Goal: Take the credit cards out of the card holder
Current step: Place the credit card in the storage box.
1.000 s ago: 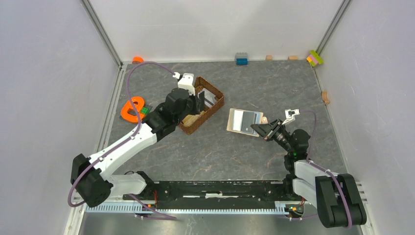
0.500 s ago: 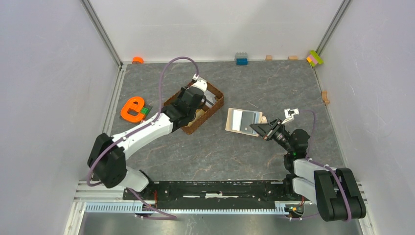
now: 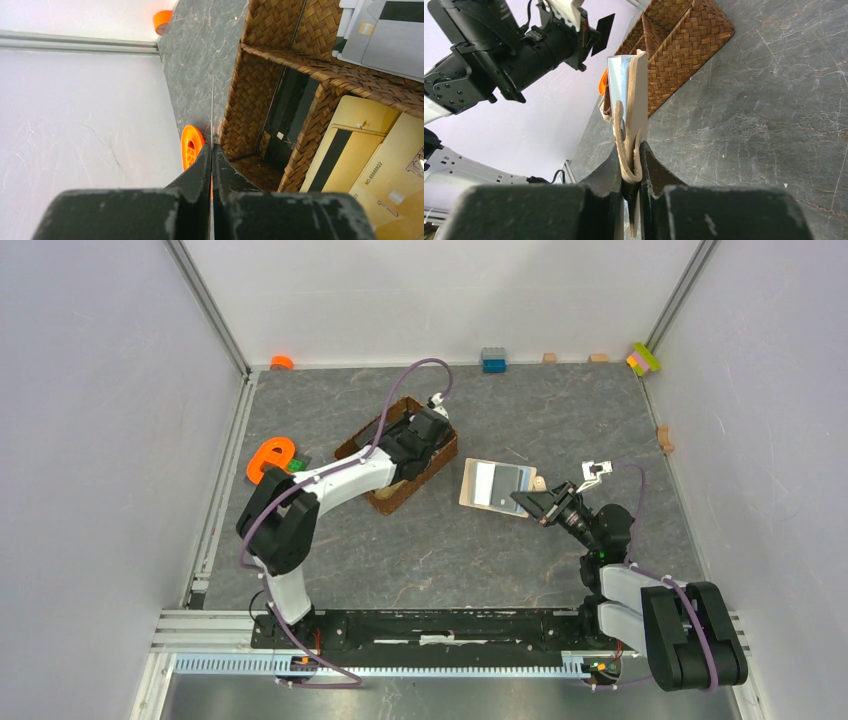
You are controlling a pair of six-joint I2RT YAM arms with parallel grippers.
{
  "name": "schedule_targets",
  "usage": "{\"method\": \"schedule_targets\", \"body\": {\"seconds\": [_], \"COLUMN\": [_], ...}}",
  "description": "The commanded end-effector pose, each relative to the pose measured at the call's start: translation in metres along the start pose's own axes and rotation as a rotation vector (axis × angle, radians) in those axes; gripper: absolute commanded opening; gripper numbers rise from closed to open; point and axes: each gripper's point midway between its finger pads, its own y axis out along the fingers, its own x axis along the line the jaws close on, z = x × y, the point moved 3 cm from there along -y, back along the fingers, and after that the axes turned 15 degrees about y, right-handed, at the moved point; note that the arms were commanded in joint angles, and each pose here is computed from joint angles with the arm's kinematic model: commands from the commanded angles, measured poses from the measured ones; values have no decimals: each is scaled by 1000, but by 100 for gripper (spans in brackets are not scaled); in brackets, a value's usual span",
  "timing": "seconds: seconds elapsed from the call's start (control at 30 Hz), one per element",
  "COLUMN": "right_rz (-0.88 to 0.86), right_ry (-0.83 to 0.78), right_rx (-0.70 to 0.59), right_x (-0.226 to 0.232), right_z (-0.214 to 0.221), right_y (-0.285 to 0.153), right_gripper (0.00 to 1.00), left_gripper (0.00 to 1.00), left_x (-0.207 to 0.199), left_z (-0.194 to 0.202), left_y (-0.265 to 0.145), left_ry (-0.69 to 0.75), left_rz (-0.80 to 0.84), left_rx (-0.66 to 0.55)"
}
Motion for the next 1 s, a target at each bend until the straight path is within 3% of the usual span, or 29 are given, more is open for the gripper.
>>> {"method": "schedule_targets", "body": {"seconds": [0.0,0.5,0.63,0.77,0.8,0.83,0.87,0.97], "right_rz": [-79,-77,-79,-75,-71,-71,-70,-73], "right_ry": [-56,-43,-42,-43,-41,-40,-38,-37], "right_rx": [-12,-6,-5,-4,-4,-3,0,1], "right_x": [20,18,18,17,17,17,16,17], "right_z": [-8,-7,-7,-7,-7,-7,-6,-7], "right_y": [3,3,3,3,3,4,4,4], "right_gripper": [0,0,0,0,0,0,0,0], "left_gripper": [2,5,32,49,60,84,99,100], "left_x": [4,-37,-32,-9,-5,1,6,22], "left_z": [0,8,11,11,10,7,4,-9], "left_y": [11,38,36,21,15,8,-1,-30], "left_ry": [92,146,127,52,31,2,-19,-72], "left_rz": [3,130,105,58,55,50,43,-1], "left_rx": [51,116,129,132,121,105,88,39]}}
